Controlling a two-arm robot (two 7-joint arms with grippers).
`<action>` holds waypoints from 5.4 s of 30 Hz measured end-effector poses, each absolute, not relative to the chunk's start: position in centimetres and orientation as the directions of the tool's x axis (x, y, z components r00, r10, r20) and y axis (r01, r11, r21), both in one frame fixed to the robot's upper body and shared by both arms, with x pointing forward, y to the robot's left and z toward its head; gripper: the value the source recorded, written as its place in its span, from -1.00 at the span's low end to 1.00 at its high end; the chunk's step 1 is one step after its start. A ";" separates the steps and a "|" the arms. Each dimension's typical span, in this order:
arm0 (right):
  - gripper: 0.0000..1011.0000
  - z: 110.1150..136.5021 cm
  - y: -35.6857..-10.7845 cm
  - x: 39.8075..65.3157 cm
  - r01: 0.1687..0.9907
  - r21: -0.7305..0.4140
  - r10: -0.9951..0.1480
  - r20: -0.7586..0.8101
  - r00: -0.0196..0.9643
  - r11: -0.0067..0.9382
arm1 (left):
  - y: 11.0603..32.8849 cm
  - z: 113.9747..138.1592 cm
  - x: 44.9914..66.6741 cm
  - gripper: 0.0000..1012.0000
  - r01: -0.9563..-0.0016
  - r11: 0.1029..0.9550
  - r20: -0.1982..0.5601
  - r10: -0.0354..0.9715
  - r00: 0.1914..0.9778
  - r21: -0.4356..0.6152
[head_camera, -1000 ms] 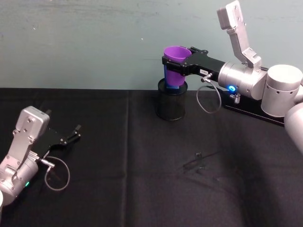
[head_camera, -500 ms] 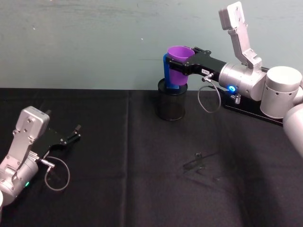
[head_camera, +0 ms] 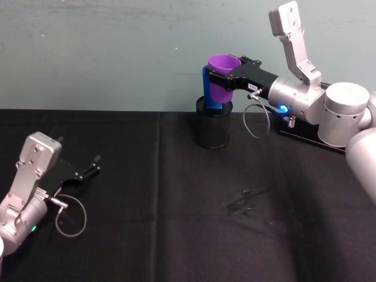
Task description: Pick up one cup with a gripper and tap it against the other cup.
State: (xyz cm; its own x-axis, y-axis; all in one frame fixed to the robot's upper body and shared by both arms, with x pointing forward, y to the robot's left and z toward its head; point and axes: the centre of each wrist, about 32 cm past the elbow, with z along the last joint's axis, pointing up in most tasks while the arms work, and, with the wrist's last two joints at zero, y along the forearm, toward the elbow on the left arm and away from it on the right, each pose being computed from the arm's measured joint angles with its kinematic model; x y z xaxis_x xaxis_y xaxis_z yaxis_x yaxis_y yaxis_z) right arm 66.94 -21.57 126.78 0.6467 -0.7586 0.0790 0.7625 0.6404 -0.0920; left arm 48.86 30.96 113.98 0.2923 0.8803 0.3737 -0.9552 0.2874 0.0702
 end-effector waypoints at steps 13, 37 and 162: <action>0.48 126.6 -21.2 67.0 0.781 -0.086 -0.777 0.085 0.624 0.618 | 31.0 114.0 48.9 1.00 -0.955 0.287 0.374 0.880 0.292 0.070; 0.48 126.7 -21.3 67.3 0.777 -0.084 -0.772 0.088 0.630 0.624 | 31.0 114.0 48.9 1.00 -0.955 0.287 0.374 0.880 0.292 0.070; 0.48 124.9 -26.0 59.2 0.596 -0.104 -0.590 0.081 0.803 0.796 | 31.0 114.0 48.9 1.00 -0.955 0.287 0.374 0.880 0.292 0.070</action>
State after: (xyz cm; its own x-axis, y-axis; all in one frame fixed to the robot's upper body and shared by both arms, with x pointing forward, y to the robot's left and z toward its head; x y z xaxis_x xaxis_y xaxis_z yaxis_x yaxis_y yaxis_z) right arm 59.21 -26.03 124.90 0.8031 -0.5904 0.0806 0.5958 0.7963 -0.1043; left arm 48.86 30.96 113.97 0.2923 0.8803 0.3737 -0.9552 0.2874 0.0703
